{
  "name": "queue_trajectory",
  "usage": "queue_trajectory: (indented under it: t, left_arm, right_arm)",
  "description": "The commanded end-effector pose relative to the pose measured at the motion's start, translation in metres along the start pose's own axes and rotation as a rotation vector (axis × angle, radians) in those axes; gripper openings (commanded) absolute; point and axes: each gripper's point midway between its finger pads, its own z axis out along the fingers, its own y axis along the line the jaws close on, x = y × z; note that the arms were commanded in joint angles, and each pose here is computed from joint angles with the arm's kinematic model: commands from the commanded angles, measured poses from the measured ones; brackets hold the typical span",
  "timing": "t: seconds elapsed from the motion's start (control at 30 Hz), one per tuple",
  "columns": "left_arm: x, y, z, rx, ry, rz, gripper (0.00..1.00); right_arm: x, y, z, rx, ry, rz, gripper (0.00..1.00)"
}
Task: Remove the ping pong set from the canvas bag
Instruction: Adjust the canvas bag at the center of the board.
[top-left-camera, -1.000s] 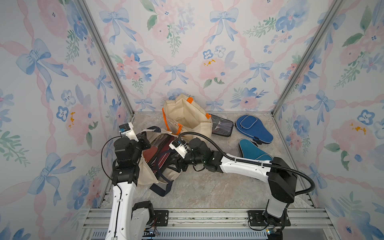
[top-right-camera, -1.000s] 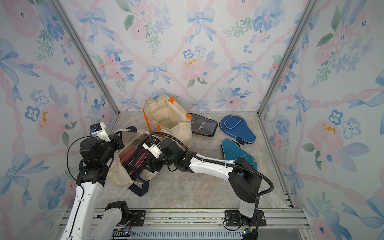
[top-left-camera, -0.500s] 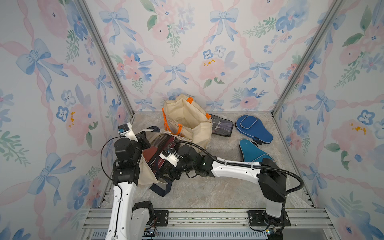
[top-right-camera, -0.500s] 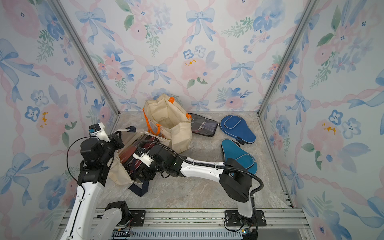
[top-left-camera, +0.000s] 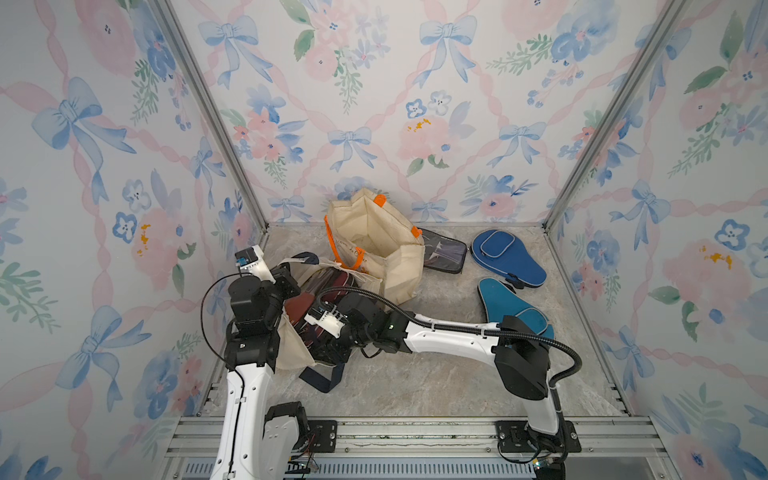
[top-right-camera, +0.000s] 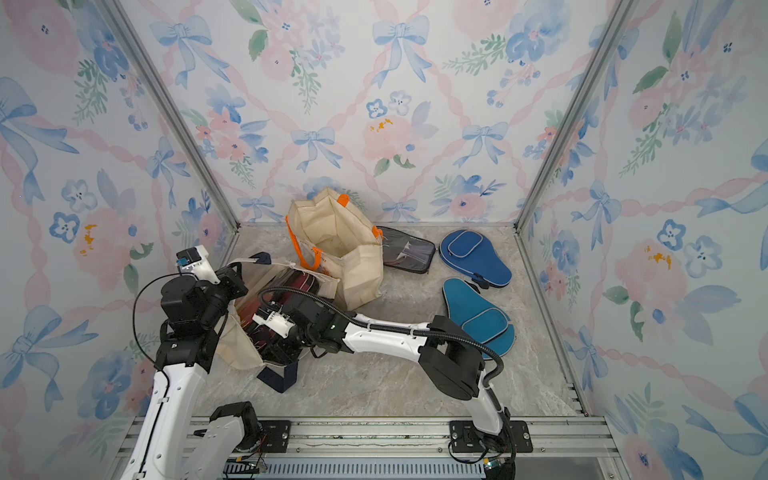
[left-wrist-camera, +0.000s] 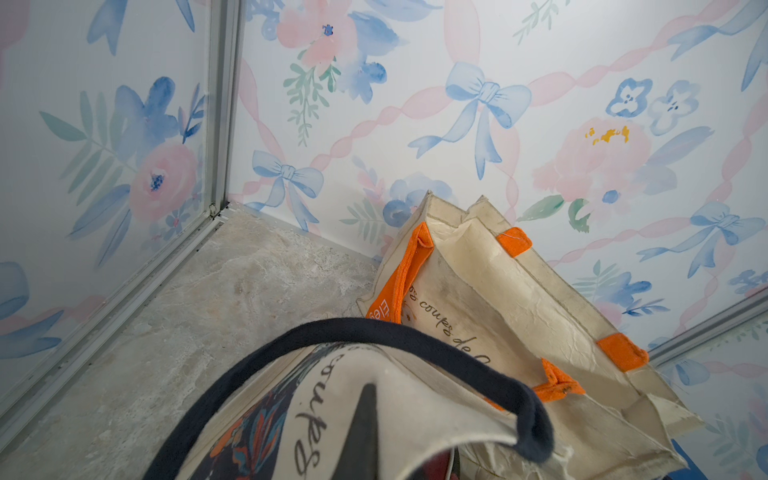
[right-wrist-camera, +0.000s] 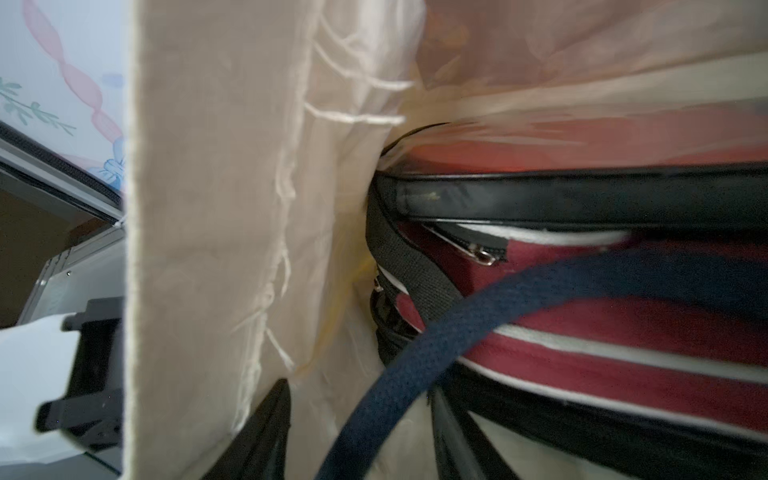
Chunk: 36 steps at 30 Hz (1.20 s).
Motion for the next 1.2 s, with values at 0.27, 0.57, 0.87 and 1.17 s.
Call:
queue_trajectory:
  t: [0.27, 0.57, 0.87, 1.17]
  left_arm:
    - [-0.065, -0.010, -0.016, -0.024, -0.209, 0.001, 0.00]
    - [-0.065, -0.003, -0.014, -0.073, -0.198, -0.015, 0.00]
    - [-0.065, 0.002, -0.007, -0.081, -0.184, -0.046, 0.00]
    - [-0.065, 0.009, -0.002, -0.094, -0.173, -0.070, 0.00]
  right_arm:
    - [-0.018, 0.010, -0.002, -0.006, -0.045, 0.002, 0.17]
    - [-0.059, 0.007, -0.061, 0.099, -0.247, -0.008, 0.03]
    - [-0.040, -0.024, -0.112, 0.315, -0.372, 0.041, 0.06]
    - [0.024, -0.050, -0.171, 0.521, -0.413, 0.111, 0.69]
